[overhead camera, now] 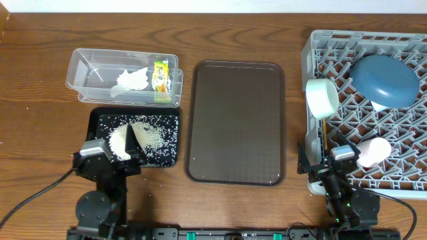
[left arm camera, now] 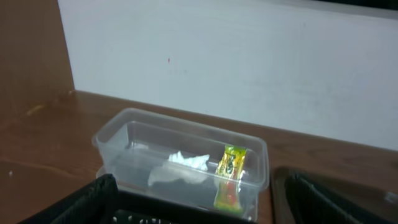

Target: Sort waste into correct bins and load items into the dishwasher rack

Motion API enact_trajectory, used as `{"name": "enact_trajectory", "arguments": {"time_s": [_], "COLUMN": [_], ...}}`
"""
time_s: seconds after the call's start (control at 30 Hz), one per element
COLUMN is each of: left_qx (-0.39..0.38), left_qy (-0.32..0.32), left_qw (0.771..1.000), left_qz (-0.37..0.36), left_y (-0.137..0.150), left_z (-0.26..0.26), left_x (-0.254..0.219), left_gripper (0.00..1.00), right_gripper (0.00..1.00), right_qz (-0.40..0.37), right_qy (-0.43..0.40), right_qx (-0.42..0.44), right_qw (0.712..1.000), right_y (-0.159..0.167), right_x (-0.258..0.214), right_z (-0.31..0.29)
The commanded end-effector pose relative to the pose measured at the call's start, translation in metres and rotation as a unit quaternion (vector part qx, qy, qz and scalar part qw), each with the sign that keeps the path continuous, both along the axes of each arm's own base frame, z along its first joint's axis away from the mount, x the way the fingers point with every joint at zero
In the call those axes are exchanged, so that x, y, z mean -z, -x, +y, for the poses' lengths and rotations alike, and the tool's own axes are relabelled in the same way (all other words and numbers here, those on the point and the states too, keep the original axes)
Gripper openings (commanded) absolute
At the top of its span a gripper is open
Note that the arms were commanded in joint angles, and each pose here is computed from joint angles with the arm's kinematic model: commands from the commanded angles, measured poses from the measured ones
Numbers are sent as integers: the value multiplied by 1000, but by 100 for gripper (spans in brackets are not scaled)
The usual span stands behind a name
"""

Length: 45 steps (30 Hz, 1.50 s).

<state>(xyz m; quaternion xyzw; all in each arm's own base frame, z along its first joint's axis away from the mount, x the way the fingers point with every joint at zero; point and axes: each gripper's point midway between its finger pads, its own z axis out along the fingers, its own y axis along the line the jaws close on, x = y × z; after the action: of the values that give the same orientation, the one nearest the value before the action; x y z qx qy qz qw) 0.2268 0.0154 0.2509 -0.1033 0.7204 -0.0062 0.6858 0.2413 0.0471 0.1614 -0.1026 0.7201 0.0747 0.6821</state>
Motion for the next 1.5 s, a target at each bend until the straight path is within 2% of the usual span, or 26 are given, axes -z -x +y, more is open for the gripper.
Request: {"name": "enact_trajectory", "arguments": {"time_s": [0.0, 0.33, 0.37, 0.73, 0.93, 1.47], "left_qx": [1, -3, -2, -3, -3, -3], "left_qy": [-4, -1, -3, -4, -10, -10], "left_qw": [1000, 1000, 1000, 1000, 999, 999], "left_qz": [-5, -30, -16, -7, 40, 41], "left_y": [-2, -18, -18, -18, -16, -16], "left_z": [0, 0, 0, 0, 0, 1], "left_x": [19, 77, 83, 87, 110, 111], "left_gripper": [88, 88, 88, 88, 88, 88], "right_gripper": [99, 99, 99, 99, 99, 99], "right_qz": [2, 3, 3, 3, 3, 3], "right_qy": [-6, -6, -6, -6, -6, -6], "right_qx": [5, 5, 5, 5, 5, 5], "right_qw": [1000, 1000, 1000, 1000, 1000, 1000], "right_y": [0, 0, 0, 0, 0, 0], "right_x": [1, 1, 1, 1, 1, 1], "right_z": [-2, -2, -2, -2, -2, -2]}}
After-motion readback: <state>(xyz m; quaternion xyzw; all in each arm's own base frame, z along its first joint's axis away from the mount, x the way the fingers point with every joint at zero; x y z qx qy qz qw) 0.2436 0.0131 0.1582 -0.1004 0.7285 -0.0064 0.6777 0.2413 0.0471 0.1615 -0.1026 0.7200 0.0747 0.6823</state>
